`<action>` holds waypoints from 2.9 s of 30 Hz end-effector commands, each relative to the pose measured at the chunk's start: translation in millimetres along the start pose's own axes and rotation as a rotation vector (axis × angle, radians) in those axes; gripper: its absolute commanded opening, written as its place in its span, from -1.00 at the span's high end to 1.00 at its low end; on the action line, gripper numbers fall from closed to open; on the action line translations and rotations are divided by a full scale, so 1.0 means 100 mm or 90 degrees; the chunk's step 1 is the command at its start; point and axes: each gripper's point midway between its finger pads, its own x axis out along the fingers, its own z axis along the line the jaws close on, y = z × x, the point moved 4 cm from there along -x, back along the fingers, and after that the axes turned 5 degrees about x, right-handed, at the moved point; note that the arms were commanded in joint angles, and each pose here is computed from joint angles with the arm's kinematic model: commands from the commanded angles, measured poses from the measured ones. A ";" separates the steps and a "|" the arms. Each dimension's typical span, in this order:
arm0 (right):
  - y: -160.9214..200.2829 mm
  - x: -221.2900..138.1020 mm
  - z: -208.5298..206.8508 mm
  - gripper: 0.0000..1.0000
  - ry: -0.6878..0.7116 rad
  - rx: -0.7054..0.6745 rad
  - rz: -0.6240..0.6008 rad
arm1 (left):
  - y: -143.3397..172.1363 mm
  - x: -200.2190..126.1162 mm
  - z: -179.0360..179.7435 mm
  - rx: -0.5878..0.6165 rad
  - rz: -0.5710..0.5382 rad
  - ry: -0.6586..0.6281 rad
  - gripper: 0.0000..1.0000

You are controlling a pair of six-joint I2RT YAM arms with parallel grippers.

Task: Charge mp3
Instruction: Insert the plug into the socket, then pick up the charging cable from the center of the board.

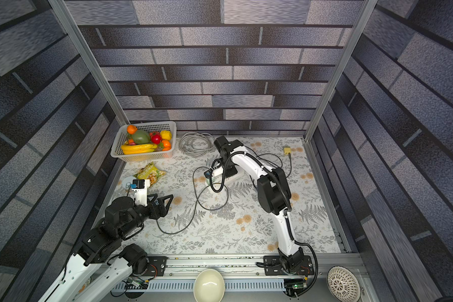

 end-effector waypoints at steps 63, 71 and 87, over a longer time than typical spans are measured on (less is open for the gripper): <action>-0.35 -0.90 -0.17 -0.57 0.178 0.214 -0.176 | -0.15 -0.23 -0.19 0.012 -0.044 0.086 -0.81; -0.10 -1.95 0.55 -0.79 0.403 0.564 -0.453 | -0.16 -0.06 -0.21 0.000 -0.054 0.096 -0.82; 2.41 -1.02 1.27 -0.11 0.164 1.662 -0.448 | -0.15 0.69 -0.93 0.146 -0.052 0.186 -0.91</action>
